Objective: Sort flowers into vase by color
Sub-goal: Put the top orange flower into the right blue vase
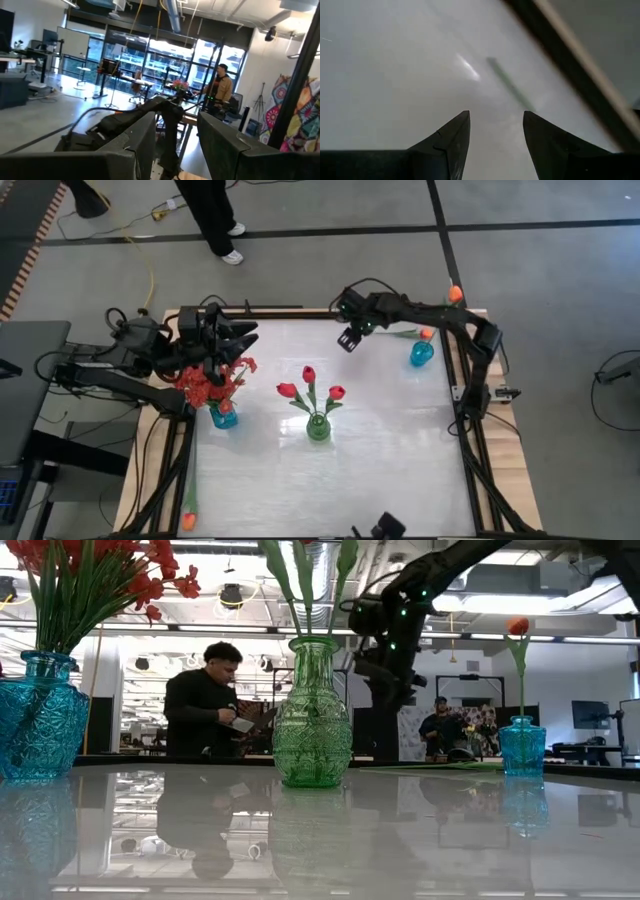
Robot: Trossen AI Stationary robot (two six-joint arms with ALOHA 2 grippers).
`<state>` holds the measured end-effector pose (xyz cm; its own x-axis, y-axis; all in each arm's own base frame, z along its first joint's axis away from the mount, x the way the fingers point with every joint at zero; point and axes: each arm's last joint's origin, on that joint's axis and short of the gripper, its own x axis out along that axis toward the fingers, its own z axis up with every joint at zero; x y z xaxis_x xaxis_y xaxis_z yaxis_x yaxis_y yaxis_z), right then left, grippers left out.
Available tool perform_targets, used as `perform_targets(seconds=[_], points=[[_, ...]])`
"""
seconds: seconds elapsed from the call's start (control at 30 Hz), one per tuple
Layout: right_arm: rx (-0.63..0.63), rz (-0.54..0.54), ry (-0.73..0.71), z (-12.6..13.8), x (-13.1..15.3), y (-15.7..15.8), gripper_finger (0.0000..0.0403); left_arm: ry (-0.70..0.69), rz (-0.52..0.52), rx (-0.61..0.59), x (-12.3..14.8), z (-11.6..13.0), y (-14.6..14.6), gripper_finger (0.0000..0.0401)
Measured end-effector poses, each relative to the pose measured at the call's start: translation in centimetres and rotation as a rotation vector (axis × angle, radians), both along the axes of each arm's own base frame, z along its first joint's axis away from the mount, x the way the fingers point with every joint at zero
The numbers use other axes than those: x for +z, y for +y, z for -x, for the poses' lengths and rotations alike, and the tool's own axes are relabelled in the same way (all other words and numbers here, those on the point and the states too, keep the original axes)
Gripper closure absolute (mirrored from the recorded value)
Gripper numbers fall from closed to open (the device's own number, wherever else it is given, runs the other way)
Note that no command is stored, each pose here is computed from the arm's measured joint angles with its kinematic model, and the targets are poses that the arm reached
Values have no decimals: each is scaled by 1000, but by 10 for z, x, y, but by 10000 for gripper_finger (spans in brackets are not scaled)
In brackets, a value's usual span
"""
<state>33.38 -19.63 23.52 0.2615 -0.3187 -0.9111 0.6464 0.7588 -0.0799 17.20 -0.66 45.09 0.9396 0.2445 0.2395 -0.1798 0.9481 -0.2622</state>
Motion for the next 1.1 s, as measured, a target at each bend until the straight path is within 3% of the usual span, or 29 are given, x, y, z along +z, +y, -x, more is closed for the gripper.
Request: perform_targets(seconds=[0.43,0.63,0.8,1.1], points=[[114,26,353,30,-25,-38,200,-7,43,22,0,0,1,267],[289,-19,479,45,-33,-42,213,-4,47,31,-1,0,1,267],[339,-24,505,53,-43,-46,218,-4,47,31,-1,0,1,267],[297,-40,511,68,-52,-59,220,-10,64,44,-1,0,4,267]])
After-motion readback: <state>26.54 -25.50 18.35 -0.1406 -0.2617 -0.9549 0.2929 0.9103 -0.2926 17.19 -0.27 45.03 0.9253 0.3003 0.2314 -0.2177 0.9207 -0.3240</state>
